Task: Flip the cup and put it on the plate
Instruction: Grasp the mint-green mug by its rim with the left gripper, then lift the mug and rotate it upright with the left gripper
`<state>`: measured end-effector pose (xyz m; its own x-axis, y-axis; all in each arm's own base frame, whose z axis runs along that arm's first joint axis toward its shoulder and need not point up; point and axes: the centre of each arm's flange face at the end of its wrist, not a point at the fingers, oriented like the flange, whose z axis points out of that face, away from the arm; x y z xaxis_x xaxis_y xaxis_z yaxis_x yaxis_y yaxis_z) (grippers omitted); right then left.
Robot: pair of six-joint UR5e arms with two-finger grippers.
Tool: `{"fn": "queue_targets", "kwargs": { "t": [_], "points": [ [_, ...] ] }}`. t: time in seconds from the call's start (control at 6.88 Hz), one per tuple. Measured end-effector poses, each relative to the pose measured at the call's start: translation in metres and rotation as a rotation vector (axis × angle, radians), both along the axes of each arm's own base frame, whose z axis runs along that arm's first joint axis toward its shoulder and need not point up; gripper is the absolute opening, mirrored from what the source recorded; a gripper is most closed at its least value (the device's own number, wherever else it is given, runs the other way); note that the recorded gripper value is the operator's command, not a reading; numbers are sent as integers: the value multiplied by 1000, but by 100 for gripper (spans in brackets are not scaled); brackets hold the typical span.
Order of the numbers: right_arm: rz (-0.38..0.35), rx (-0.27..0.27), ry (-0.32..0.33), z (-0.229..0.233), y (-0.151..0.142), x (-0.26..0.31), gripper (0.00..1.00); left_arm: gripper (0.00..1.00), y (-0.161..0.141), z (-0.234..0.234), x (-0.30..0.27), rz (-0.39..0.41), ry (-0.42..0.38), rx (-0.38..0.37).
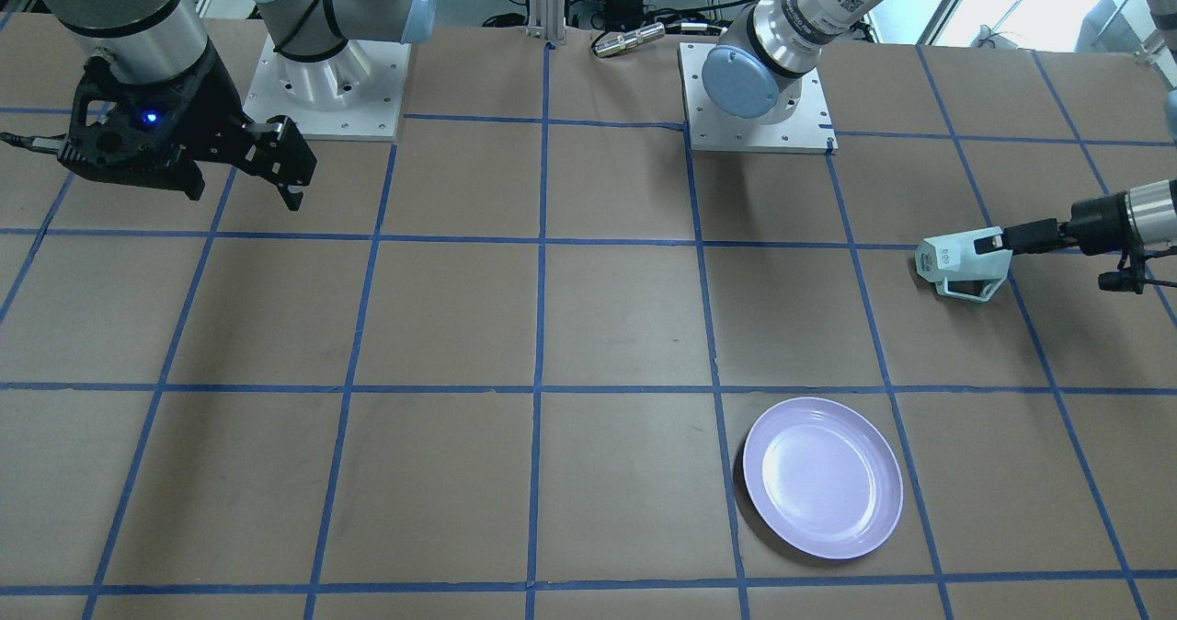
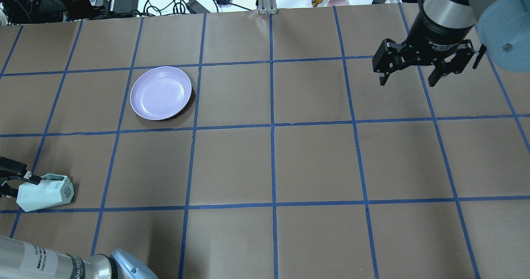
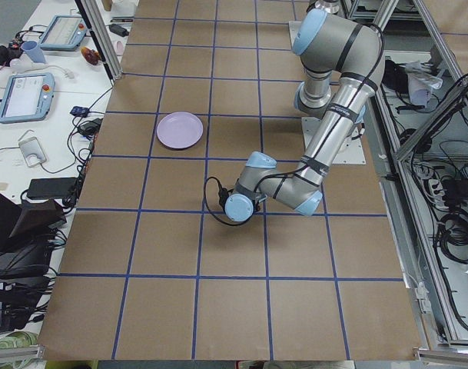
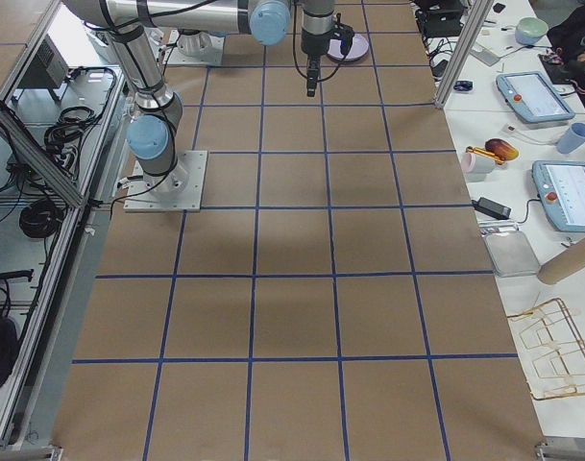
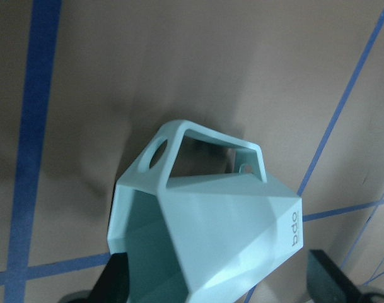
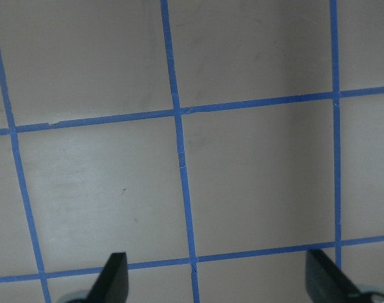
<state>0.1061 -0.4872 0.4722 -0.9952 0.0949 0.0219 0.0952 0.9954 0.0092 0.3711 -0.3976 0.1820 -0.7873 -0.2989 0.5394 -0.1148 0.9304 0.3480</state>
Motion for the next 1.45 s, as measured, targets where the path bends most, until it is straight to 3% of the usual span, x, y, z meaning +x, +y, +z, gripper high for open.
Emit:
{"fn": "queue_targets", "kwargs": {
  "t": [0.15,0.29,0.44,0.58,1.02,1.45],
  "points": [
    [0,0,0,0,0,0,100,100,0,-2,-2,4,10,-1],
    [0,0,0,0,0,0,100,83,-1,-4,-5,15,23,-9],
    [0,0,0,0,0,0,100,24,-1,-7,-8,28,37,-19],
    [0,0,0,0,0,0,100,0,-1,-8,-10,34,44,-23],
    [0,0,0,0,0,0,100,0,-5,2,-11,35,24,-34],
    [0,0,-1,0,0,0,100,0,-23,34,-9,65,-60,-27]
  ]
}}
